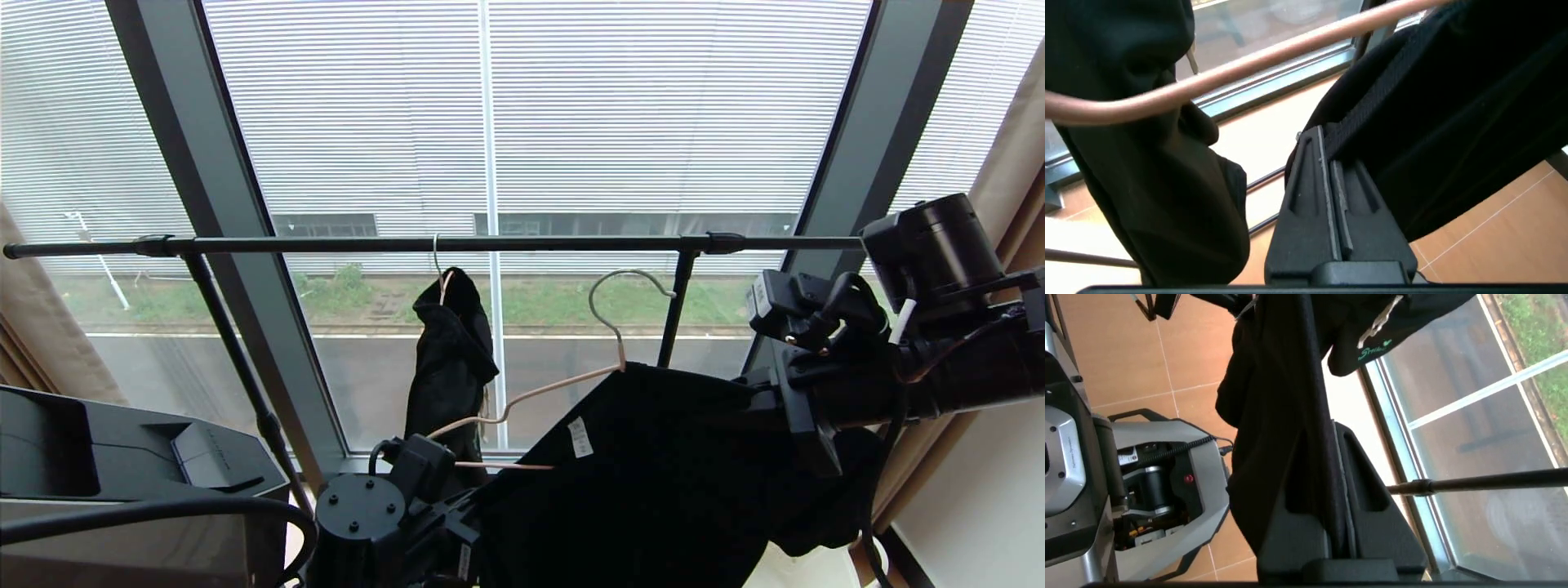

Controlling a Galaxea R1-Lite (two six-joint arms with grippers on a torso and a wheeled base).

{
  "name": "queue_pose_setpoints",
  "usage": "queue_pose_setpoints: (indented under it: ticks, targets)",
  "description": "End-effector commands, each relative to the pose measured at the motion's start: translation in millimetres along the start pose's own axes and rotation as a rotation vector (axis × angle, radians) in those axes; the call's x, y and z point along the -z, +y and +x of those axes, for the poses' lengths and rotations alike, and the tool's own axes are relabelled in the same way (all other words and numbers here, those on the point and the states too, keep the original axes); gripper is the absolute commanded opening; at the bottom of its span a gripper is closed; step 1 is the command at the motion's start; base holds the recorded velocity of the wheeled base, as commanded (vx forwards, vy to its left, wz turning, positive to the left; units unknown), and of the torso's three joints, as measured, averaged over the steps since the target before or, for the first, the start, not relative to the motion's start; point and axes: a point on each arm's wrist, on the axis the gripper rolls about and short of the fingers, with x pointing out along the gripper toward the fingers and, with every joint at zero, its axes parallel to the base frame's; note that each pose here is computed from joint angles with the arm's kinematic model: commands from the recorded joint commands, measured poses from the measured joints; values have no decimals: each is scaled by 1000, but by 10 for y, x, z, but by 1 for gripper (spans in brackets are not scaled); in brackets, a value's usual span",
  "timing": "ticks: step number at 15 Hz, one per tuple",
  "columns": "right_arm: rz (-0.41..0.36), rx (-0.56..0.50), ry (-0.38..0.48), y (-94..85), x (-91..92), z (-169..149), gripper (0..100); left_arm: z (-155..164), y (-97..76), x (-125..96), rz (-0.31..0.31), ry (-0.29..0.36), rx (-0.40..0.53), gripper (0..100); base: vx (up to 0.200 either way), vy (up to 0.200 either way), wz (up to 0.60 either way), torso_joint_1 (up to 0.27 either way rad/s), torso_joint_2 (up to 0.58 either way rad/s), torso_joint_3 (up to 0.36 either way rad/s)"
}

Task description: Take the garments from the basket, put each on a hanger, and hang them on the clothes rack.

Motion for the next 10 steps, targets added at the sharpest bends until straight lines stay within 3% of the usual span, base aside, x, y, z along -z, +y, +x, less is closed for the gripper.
queue_pose_setpoints:
  ticks: [1,10]
  targets:
    - [21,14,2,43,112,-86,0,2,13,-5,-2,-2,-5,0,0,0,0,0,0,0]
    - [45,34,-4,113,223,-229,0,1,84,-45,-16,-20,-27,0,0,0,0,0,0,0]
